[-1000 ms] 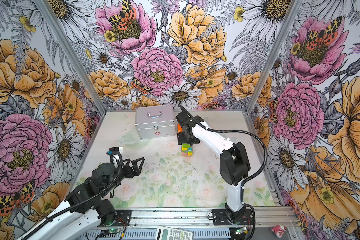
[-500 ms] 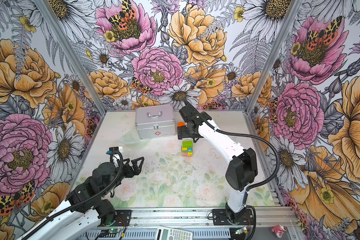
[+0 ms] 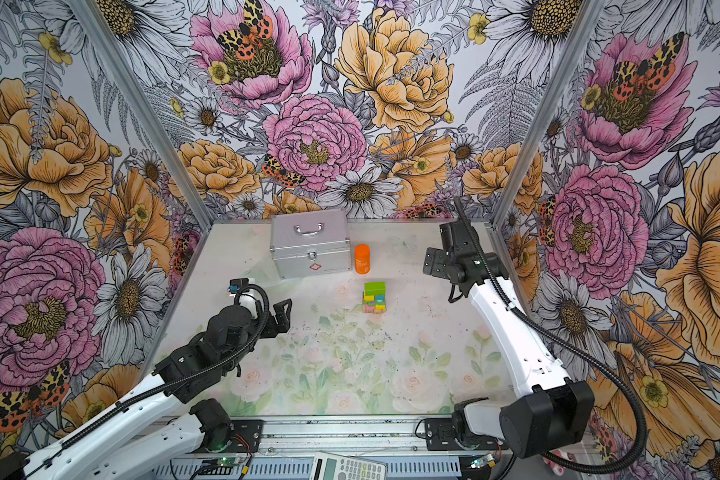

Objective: Build the wood block tower

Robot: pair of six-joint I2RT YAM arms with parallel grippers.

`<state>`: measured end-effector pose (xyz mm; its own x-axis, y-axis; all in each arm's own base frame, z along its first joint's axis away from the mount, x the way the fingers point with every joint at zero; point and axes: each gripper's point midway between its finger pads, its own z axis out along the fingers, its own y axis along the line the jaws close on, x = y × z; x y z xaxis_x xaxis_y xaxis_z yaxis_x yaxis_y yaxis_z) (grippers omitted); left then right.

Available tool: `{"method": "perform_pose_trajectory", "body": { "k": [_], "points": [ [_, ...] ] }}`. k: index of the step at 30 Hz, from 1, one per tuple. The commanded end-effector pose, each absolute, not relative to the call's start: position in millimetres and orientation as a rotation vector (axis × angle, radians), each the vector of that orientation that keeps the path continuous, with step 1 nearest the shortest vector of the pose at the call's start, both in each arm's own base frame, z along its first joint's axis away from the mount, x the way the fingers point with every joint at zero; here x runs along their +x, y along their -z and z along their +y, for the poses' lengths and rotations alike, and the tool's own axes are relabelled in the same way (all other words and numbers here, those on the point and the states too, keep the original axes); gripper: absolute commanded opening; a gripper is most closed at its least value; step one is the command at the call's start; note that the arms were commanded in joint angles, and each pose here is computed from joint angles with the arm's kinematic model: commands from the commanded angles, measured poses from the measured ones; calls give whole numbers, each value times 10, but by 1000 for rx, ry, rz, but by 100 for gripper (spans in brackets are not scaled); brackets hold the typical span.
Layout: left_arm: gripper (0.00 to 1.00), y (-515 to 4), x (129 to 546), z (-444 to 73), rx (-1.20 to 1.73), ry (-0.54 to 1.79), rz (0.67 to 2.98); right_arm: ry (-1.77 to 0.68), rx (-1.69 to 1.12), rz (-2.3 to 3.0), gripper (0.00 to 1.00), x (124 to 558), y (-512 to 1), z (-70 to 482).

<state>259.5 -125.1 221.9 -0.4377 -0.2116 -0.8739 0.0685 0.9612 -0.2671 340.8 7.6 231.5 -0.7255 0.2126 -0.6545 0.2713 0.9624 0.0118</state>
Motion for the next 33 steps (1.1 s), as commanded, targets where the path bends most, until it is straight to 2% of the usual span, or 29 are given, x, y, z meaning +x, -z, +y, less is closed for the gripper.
{"method": "perform_pose_trajectory", "body": {
  "k": [1,6,13,19,28,33],
  "points": [
    [99,-2539,2806,-1030,-134,173,1874,155,411,2285,100,3498,-2321,-239],
    [99,-2626,3050,-752,-177,61,1807,133,505,2242,100,3475,-2111,-617],
    [99,-2515,3307,-343,-241,-77,1802,205,474,2134,100,3468,-2083,-752],
    [99,-2233,3415,-120,-211,-194,1783,92,391,2042,100,3529,-2071,-628],
    [99,-2008,3469,-49,-136,-177,1735,19,307,1977,100,3591,-1826,-496],
    [99,-1920,3508,-27,-130,-112,1719,-12,269,1906,100,3611,-1871,-439]
  ]
}}
